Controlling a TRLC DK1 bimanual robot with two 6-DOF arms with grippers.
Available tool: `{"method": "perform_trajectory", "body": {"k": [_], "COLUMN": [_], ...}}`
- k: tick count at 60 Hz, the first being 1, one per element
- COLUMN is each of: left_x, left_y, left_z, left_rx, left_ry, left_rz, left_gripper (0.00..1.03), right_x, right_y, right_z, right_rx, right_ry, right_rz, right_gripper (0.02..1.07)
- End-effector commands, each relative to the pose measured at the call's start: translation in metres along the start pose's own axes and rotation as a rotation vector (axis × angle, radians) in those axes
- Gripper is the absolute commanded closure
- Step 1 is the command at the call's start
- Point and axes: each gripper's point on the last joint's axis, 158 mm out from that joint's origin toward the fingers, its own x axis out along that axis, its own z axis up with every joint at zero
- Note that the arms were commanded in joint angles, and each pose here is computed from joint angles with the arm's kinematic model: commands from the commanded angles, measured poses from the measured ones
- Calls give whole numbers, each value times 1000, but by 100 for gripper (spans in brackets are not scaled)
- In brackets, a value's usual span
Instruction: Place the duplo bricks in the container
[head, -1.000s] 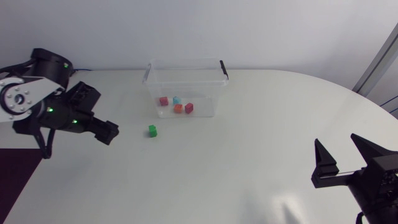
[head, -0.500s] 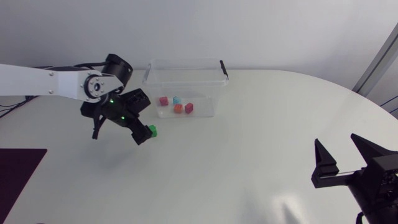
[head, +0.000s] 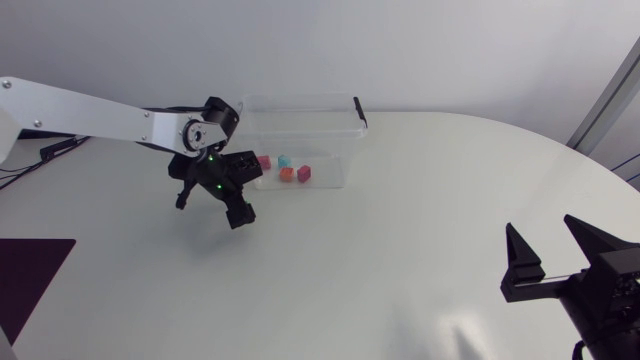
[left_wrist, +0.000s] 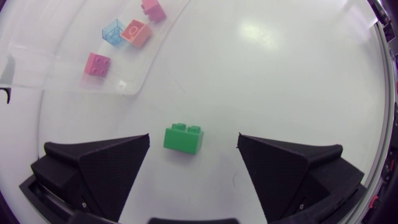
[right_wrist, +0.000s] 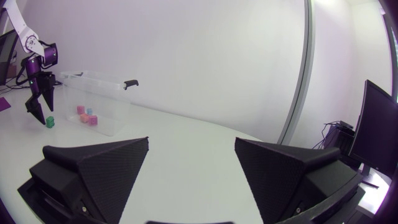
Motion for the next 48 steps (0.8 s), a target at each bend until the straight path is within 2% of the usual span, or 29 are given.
{"method": "perform_trajectory", "body": {"k": [1,13,18,21,24,28,48], "left_x": [14,28,31,31,29,26,30], "left_y": [1,-2,-7,-9,-8,-4,-1], "left_z": [-5,-18,-22,-23,-22,-19,-14], "left_rx": [34,33,34,38,38,32,22], "left_ry": [18,61,78,84,80,72,63], "left_rz": [-32,-74,-94,-101,-97,-87,-75], "left_gripper": [4,5,13,27,50,70,74], "right_x": [1,1,1,1,1,1,1], "right_y": [2,2,2,2,2,2,2], "right_z": [-6,-6,-6,-6,-6,-6,-6], "right_rx": [-12,-12,-12,-12,-12,-12,-12], "right_ry": [4,4,3,3,3,4,4], "right_rz": [4,4,4,4,4,4,4], "right_gripper": [7,7,7,7,7,7,7]}}
